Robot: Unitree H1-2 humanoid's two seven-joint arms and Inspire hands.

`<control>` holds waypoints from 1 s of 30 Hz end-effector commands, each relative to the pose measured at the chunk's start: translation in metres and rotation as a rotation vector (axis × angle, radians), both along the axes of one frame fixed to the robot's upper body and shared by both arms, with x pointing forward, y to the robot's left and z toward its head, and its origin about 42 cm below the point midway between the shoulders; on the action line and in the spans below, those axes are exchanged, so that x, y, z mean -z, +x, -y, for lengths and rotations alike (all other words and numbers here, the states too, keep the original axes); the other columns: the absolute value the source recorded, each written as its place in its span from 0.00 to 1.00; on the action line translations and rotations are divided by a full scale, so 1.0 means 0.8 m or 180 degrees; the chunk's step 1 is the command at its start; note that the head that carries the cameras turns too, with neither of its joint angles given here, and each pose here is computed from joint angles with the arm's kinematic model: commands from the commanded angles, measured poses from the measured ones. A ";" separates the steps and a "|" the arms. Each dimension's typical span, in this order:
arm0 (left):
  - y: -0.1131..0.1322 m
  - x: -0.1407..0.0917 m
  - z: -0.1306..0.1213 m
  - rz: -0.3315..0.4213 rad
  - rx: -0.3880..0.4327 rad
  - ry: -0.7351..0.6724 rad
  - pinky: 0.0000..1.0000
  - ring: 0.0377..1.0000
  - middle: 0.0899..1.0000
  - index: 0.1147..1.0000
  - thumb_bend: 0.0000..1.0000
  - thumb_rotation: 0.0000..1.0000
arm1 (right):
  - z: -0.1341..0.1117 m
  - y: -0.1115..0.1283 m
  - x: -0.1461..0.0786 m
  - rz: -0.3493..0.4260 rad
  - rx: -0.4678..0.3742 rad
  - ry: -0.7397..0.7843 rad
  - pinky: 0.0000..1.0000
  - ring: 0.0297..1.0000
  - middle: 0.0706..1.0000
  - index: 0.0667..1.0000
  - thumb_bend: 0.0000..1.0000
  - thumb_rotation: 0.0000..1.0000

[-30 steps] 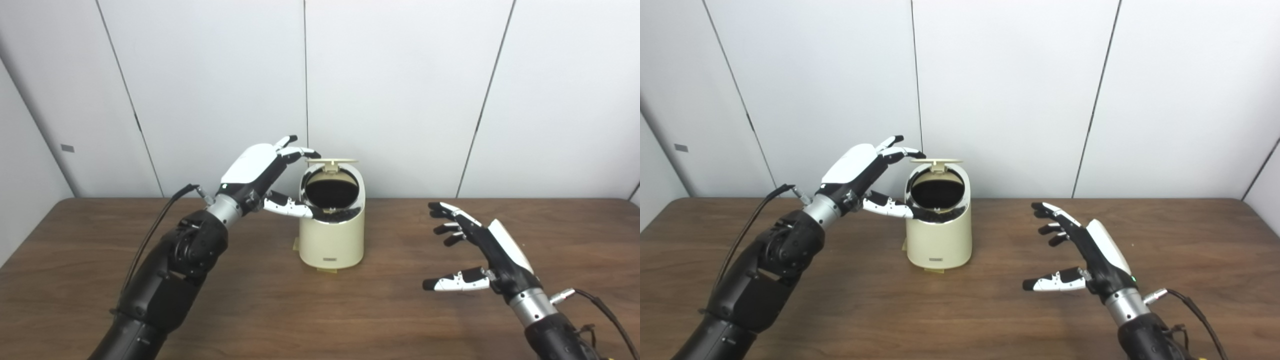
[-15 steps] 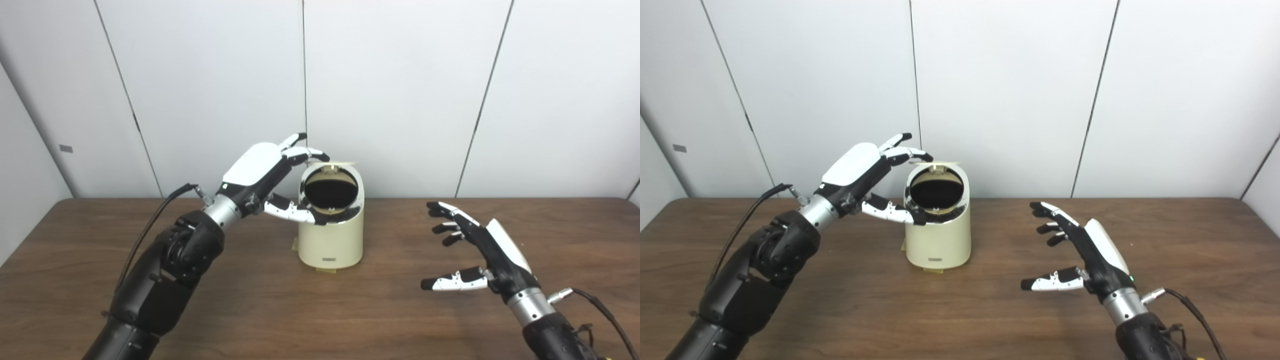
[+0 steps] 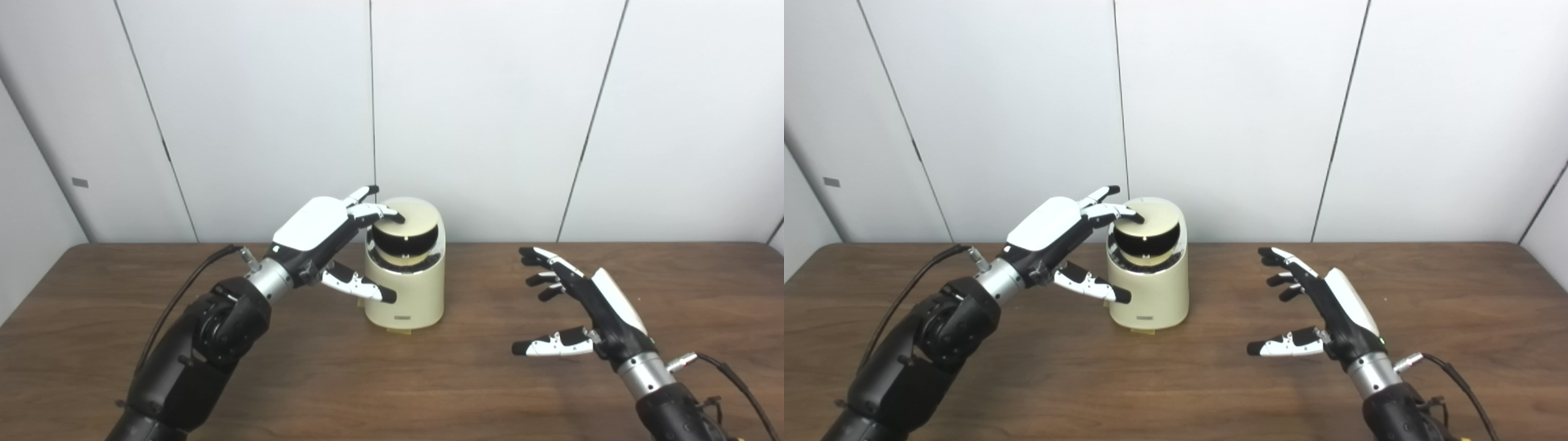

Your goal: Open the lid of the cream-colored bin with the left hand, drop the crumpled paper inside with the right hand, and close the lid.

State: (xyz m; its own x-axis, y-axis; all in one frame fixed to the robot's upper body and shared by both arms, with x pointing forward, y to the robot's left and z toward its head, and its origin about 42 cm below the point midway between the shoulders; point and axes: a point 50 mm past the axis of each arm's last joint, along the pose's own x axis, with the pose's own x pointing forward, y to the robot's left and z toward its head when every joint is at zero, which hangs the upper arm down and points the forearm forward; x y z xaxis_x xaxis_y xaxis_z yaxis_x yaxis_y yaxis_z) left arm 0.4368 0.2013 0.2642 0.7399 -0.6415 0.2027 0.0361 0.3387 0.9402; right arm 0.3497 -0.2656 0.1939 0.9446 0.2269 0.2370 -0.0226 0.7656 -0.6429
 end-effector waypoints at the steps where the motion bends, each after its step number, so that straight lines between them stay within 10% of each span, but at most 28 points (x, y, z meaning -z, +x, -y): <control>1: 0.000 -0.031 0.002 0.0295 0.0091 0.0037 0.89 1.00 0.83 0.83 0.93 0.47 | 0.002 0.008 -0.030 0.0325 -0.0025 0.0006 0.60 0.72 0.82 0.84 0.85 0.08; 30: -0.009 -0.016 0.005 0.0388 0.0206 0.0279 0.90 0.99 0.82 0.82 0.94 0.45 | -0.004 0.002 -0.026 0.0264 -0.0036 0.0005 0.60 0.71 0.83 0.84 0.85 0.08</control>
State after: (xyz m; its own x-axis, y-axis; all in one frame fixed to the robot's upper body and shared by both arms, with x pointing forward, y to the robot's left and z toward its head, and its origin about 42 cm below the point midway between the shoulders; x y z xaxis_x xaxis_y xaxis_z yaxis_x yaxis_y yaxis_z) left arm 0.4296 0.1987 0.2535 0.7050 -0.6882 0.1714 0.0063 0.2478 0.9688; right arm 0.3496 -0.2643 0.1935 0.9451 0.2290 0.2331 -0.0267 0.7650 -0.6434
